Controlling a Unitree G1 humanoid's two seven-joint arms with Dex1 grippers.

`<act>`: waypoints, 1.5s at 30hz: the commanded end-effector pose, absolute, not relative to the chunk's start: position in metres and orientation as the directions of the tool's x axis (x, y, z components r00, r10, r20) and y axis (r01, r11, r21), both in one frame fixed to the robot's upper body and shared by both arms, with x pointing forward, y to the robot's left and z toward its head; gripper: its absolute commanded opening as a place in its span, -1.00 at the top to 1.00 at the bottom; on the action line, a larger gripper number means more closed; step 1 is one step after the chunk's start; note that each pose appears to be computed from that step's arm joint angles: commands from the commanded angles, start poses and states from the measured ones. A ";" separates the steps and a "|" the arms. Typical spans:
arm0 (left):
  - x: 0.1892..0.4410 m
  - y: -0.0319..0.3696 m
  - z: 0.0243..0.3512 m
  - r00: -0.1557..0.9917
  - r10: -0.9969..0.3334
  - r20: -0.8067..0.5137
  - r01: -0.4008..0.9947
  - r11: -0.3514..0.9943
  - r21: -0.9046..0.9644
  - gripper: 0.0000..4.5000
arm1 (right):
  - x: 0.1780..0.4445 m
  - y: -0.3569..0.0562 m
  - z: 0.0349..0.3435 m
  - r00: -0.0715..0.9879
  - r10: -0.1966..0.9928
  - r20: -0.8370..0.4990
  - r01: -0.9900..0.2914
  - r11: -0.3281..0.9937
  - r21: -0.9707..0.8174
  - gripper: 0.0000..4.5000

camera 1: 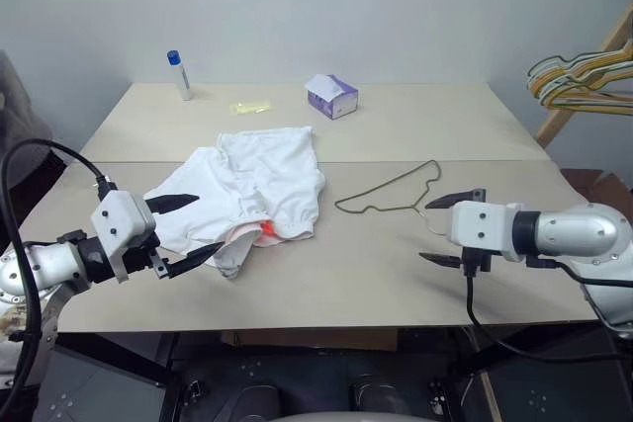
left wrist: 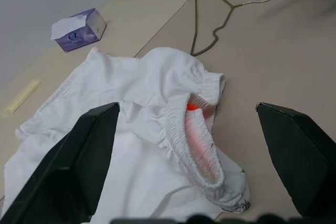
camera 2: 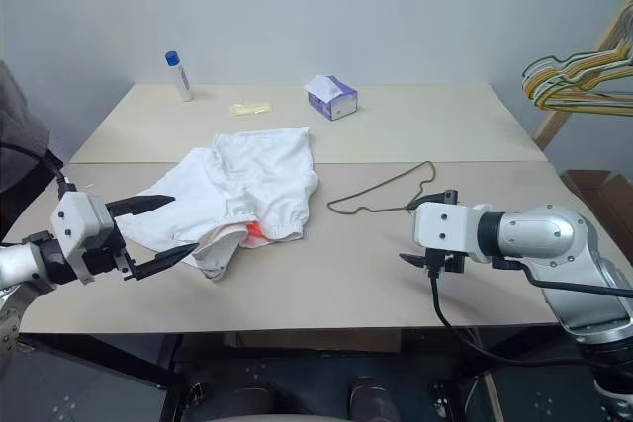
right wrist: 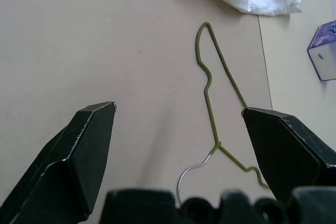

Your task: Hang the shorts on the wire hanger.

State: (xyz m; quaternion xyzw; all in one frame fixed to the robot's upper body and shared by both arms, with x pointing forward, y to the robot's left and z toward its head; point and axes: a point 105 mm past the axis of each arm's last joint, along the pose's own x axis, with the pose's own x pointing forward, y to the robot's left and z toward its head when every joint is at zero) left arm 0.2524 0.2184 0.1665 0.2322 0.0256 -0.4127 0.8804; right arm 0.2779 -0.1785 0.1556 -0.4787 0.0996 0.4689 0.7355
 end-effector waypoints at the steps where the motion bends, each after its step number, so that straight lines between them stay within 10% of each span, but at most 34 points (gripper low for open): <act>1: 0.251 0.218 0.178 0.672 -0.710 -0.208 0.715 0.551 0.431 -1.00 | 0.280 -0.174 0.166 0.558 0.609 -0.564 -0.755 0.090 -0.649 -0.99; 25: 0.221 0.289 0.138 0.683 -0.551 -0.479 0.726 0.587 0.359 -1.00 | 0.274 -0.116 0.159 0.525 0.720 -0.454 -0.714 0.082 -0.695 -0.99; 36: 0.245 0.249 0.075 0.650 -0.588 -0.482 0.755 0.572 0.321 -1.00 | 0.275 -0.112 0.146 0.573 0.677 -0.461 -0.683 0.084 -0.726 -0.99; 45: 0.265 0.207 0.082 0.747 -0.604 -0.278 0.663 0.706 0.248 -1.00 | 0.276 -0.115 0.146 0.594 0.659 -0.461 -0.678 0.101 -0.728 -0.99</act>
